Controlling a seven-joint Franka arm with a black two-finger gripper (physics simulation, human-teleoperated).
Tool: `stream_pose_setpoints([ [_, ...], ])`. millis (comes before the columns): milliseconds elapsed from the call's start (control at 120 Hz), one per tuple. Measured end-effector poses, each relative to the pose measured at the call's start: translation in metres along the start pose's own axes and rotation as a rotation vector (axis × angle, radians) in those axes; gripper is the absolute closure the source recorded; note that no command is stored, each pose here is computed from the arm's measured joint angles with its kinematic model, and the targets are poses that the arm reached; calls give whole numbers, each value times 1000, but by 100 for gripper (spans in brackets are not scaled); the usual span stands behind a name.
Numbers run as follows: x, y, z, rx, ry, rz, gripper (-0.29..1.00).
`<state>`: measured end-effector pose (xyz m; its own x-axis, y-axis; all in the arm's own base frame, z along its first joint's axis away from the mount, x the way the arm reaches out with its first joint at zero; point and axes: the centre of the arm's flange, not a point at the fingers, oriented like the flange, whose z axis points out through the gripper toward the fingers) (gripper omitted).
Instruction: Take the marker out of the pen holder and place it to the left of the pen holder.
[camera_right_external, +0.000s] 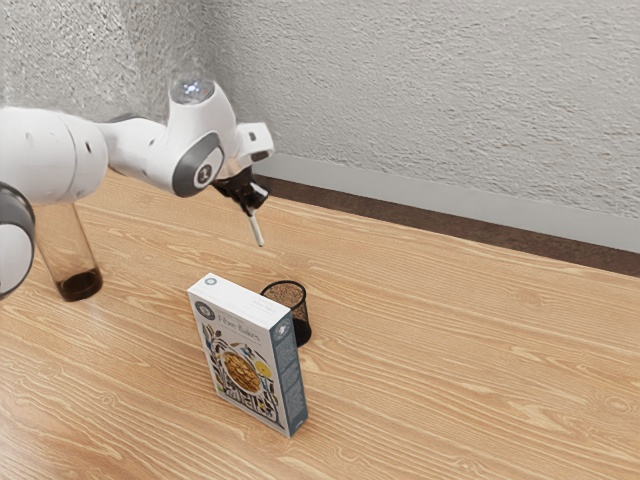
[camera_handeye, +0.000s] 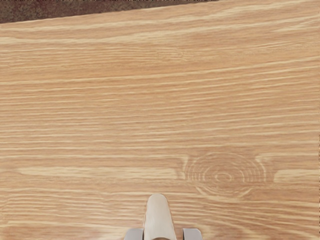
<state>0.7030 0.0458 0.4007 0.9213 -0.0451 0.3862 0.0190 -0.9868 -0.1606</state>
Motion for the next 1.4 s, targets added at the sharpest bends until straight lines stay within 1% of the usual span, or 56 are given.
stream_pose_setpoints([
  [167,-26,6,23,-35,-18,20,71],
  [333,-29,18,28,-60,-1,48,69],
  [350,-29,20,29,-64,1,50,67],
  [458,-31,27,29,-79,4,66,43],
  [517,-33,31,24,-85,8,77,32],
  [600,-45,35,-31,-97,47,94,22],
  [675,-91,39,-96,-120,64,112,15],
  [717,-103,38,-126,-127,86,117,13],
  [733,-101,35,-141,-128,100,117,12],
  [783,-66,10,-211,-111,154,92,9],
  [858,-23,-42,-302,-76,178,33,7],
  [900,-19,-64,-326,-63,143,5,5],
  [942,-22,-71,-335,-48,86,2,4],
  [1058,-37,-53,-330,-48,-77,39,2],
  [1150,-54,-23,-315,-64,-186,89,2],
  [1233,-62,-14,-310,-67,-243,104,1],
  [1400,-72,-14,-322,-57,-286,108,0],
])
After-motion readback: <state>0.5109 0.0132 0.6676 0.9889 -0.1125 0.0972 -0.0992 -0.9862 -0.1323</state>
